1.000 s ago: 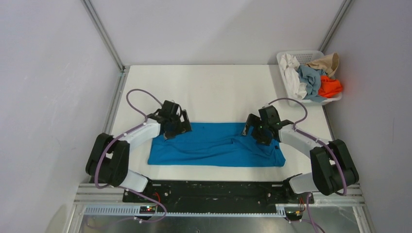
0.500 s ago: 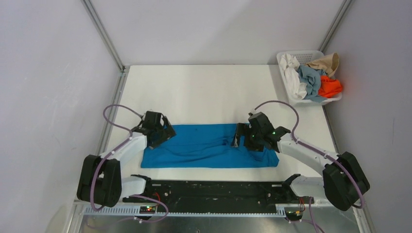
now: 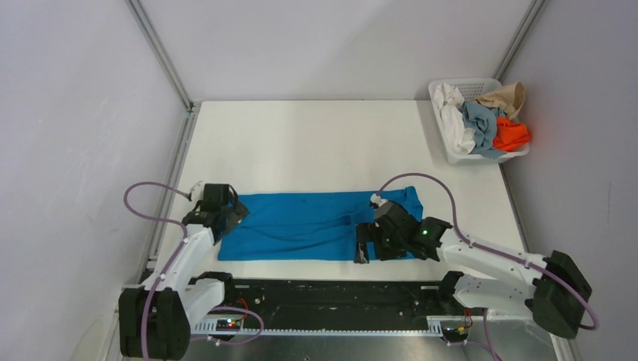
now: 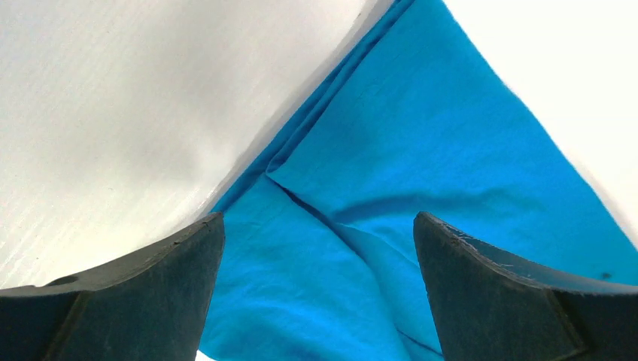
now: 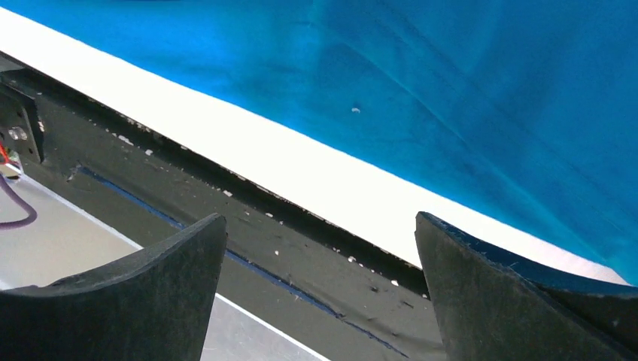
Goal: Fold and stack the t-shirts
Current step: Rotate the tshirt 90 degrees
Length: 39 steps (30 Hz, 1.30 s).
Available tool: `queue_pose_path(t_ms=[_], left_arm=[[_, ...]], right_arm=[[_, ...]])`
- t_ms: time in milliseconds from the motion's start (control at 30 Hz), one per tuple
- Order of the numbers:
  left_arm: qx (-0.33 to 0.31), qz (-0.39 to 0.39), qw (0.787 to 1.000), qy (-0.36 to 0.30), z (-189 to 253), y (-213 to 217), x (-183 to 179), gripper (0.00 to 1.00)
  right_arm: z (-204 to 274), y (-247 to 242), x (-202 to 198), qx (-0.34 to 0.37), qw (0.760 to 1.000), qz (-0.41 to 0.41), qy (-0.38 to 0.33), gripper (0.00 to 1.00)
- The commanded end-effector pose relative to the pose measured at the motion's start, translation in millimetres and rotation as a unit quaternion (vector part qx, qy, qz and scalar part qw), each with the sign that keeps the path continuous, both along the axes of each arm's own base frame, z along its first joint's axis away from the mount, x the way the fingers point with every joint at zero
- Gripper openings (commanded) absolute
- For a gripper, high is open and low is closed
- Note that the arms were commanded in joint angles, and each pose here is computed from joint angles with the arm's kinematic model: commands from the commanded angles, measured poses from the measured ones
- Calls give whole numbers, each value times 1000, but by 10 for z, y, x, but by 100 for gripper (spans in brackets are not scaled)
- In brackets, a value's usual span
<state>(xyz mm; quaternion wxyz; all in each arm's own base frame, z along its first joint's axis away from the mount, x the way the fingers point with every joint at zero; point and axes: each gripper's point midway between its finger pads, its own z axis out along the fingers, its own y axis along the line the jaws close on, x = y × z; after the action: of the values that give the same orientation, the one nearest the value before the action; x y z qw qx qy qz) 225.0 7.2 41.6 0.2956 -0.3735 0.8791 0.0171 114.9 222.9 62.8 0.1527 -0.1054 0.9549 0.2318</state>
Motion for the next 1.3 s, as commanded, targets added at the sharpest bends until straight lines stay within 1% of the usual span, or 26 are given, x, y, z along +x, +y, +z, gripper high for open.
queue_pose_path(t_ms=[0,100,133,233,267,333,467,500,600,633,667,700,833,867,900,933,967,1000,1033,1067,1100,1133,1167,1200,1233,1267], left_arm=[[-4,24,999,-24,119,57,-10,100],[-29,-21,998,-52,292,-136,99,100],[-32,-44,996,-65,403,-219,162,100],[-33,-130,988,-82,609,-626,250,100],[-31,-145,985,-87,685,-718,310,100],[-24,-189,978,-79,713,-968,337,100],[-9,-226,974,-27,454,-1170,391,100],[-8,-234,972,-1,311,-1207,377,100],[-20,-262,964,25,110,-1378,368,100],[-24,-265,963,31,36,-1414,376,100],[-30,-271,961,37,-10,-1454,348,100],[-33,-270,962,41,-53,-1474,355,100],[-51,-266,962,41,-146,-1536,338,100],[-61,-269,960,41,-151,-1579,334,100],[-72,-269,960,37,-161,-1628,352,100],[-87,-277,956,40,-179,-1707,334,100],[-101,-279,955,31,-172,-1784,367,100],[-112,-286,951,38,-217,-1858,336,100],[-122,-278,952,34,-228,-1904,357,100],[-138,-283,948,45,-276,-1976,304,100],[-152,-277,948,43,-292,-2041,290,100],[-165,-279,945,47,-316,-2097,258,100],[-179,-278,943,39,-314,-2193,232,100],[-186,-280,941,34,-304,-2249,218,100],[-200,-284,938,23,-284,-2368,187,100],[-205,-283,937,17,-278,-2422,176,100]], right_arm=[[86,-227,64,-16,998,-55,-30,99],[63,-391,197,-2,990,-141,-29,99],[62,-385,237,11,988,-154,-28,99],[-52,-413,310,59,978,-200,20,99],[-69,-405,311,69,976,-204,31,99],[-180,-498,397,66,969,-234,43,99],[-337,-670,559,45,959,-275,47,99],[-336,-682,637,49,957,-282,40,100],[-400,-779,890,59,948,-310,36,100],[-335,-757,1049,76,947,-313,18,99],[-388,-826,1138,70,943,-324,22,99],[-300,-834,1307,77,942,-328,6,99],[-196,-1027,1906,51,937,-345,-20,99],[-137,-1046,2130,48,938,-343,-29,99],[-260,-1063,2213,34,940,-339,-16,99],[-122,-1023,2456,44,941,-335,-35,99],[-261,-998,2523,37,943,-331,-16,100],[-127,-936,2764,52,943,-327,-34,100],[-291,-880,2821,51,944,-325,-14,99],[-166,-815,3056,68,943,-324,-34,99],[-303,-751,3128,69,943,-324,-18,99],[-163,-682,3329,79,943,-322,-30,99],[-280,-611,3388,75,945,-317,-16,99],[-78,-524,3601,85,946,-310,-38,99],[-193,-438,3659,70,950,-301,-36,99],[-3,-346,3854,73,951,-295,-57,99]])
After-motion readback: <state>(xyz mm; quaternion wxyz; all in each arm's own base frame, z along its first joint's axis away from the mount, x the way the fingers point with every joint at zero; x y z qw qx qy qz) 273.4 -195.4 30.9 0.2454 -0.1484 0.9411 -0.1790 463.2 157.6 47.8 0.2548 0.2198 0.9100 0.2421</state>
